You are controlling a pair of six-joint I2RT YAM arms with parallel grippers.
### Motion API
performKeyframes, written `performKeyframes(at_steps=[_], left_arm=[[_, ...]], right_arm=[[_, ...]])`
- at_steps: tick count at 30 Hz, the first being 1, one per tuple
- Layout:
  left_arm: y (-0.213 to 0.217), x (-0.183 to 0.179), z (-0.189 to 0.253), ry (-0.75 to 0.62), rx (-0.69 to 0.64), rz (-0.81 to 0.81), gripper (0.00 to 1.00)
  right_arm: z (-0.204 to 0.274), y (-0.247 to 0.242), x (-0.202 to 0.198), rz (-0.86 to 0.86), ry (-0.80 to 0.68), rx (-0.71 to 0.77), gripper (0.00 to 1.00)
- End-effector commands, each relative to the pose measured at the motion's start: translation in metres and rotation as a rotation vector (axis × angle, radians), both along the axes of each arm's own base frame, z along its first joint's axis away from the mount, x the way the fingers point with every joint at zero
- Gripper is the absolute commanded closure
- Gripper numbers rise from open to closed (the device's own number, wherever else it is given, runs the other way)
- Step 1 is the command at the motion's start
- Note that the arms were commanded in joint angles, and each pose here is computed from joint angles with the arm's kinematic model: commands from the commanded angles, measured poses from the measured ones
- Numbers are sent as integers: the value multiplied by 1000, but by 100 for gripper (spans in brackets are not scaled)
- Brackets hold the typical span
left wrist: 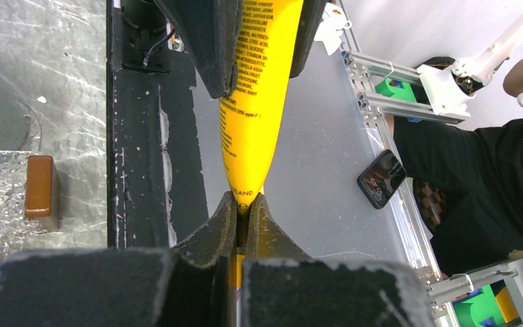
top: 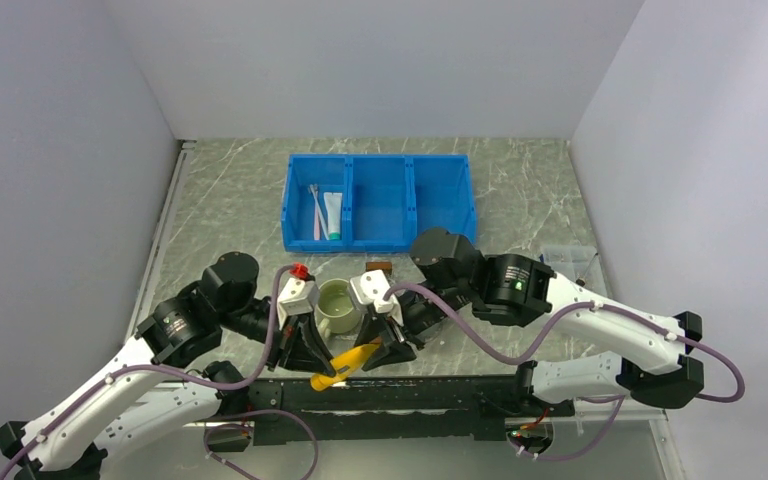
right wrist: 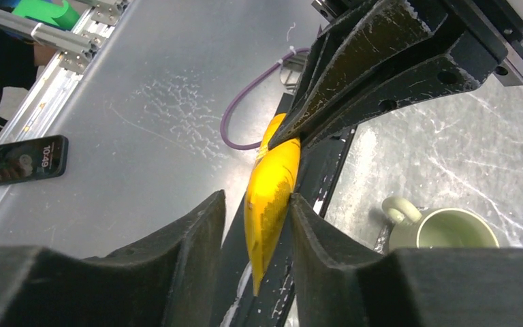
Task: Prepare toiletry sets of a toothbrush and toothpaste on the tray
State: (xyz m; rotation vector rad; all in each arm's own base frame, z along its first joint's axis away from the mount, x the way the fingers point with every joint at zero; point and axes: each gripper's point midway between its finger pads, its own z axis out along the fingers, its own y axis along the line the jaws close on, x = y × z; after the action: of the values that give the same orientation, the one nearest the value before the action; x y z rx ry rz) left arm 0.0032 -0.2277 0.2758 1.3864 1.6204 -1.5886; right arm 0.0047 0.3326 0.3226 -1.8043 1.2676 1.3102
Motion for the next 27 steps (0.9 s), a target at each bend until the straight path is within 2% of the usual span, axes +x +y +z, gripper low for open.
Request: performKeyframes(at_steps=[1, 3, 5, 6, 9, 12, 16, 21, 27], left_arm=[[-2, 0, 10, -46, -38, -20, 100], [-3, 1, 10, -47, -37, -20, 100], [-3, 1, 10, -48, -35, -19, 100], [-3, 2, 9, -48, -32, -13, 100], [-3, 4, 8, -51, -27, 1, 83], [-4, 7, 6, -58, -17, 19, 64], [-6, 17, 1, -73, 8, 68, 50], [-6, 41, -2, -111, 64, 209, 44], [6, 94, -6, -162, 145, 546, 39]], right_arm=[[14, 1, -5, 32, 9, 24, 64], [13, 3, -5, 36, 11, 19, 74], [10, 4, -4, 37, 14, 12, 74], [8, 5, -5, 42, 14, 9, 80], [3, 5, -3, 41, 8, -6, 100], [-3, 6, -1, 26, 4, -18, 100], [-11, 5, 3, -2, 1, -43, 100], [-21, 2, 21, -112, -35, -106, 100], [-32, -3, 55, -296, -59, -223, 100]])
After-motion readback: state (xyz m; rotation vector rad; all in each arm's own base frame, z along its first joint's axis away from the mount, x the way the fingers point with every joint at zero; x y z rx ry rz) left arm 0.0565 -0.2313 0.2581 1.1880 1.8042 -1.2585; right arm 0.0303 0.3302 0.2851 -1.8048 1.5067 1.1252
